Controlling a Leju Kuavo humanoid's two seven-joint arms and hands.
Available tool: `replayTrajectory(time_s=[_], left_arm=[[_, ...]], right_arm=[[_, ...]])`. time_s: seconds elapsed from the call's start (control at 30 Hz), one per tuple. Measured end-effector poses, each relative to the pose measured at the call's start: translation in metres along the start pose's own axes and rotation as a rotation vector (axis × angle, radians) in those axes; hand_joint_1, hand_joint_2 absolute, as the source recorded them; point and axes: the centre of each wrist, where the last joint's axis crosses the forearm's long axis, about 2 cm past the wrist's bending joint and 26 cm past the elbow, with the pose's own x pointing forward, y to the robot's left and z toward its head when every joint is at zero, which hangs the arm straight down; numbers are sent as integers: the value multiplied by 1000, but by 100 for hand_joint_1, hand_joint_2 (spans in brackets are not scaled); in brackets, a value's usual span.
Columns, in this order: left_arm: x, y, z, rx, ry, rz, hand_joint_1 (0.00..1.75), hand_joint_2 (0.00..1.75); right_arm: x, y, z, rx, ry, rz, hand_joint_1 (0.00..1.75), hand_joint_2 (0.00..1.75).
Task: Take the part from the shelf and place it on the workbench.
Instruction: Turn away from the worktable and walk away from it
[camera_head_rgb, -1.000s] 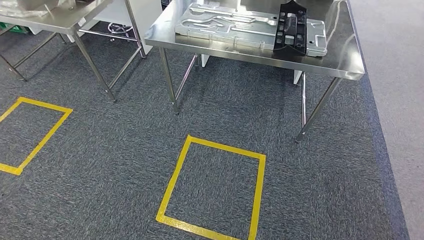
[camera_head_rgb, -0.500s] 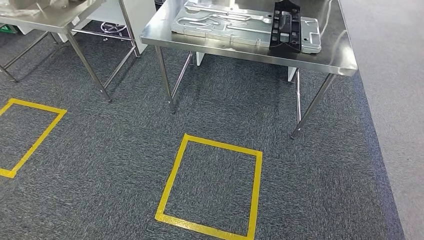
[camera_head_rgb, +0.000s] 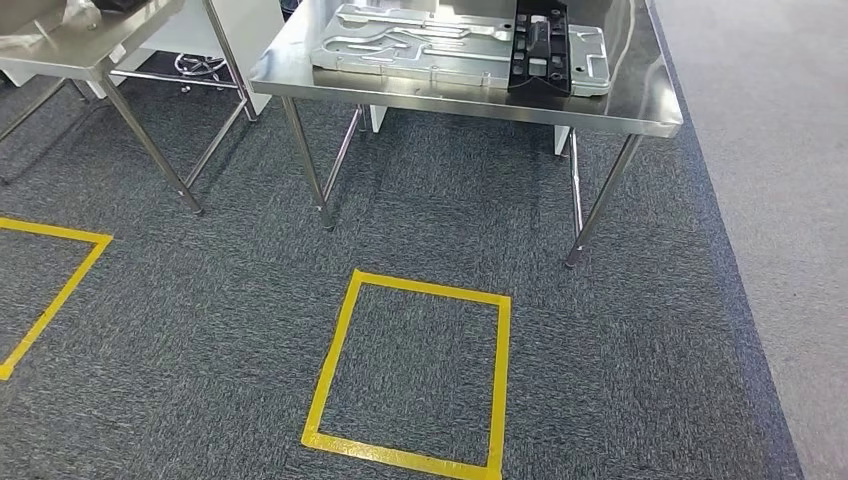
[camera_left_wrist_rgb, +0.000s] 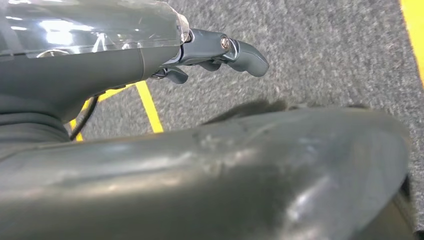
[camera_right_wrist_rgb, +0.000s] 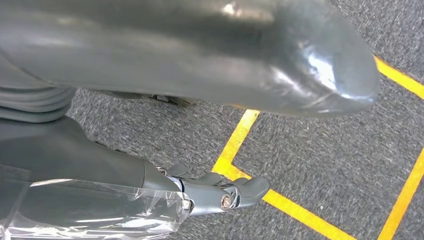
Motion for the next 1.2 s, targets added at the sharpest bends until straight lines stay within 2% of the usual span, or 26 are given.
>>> replayTrajectory(time_s=[0.4,1.2], left_arm=[[-1,2,0,21,34,-38,0,0],[1,8,-2,44,9,-1,0,0]], right_arm=[[-12,-13,9,-121,220,-88,0,0],[-13,-17,9,-102,231,-133,0,0]])
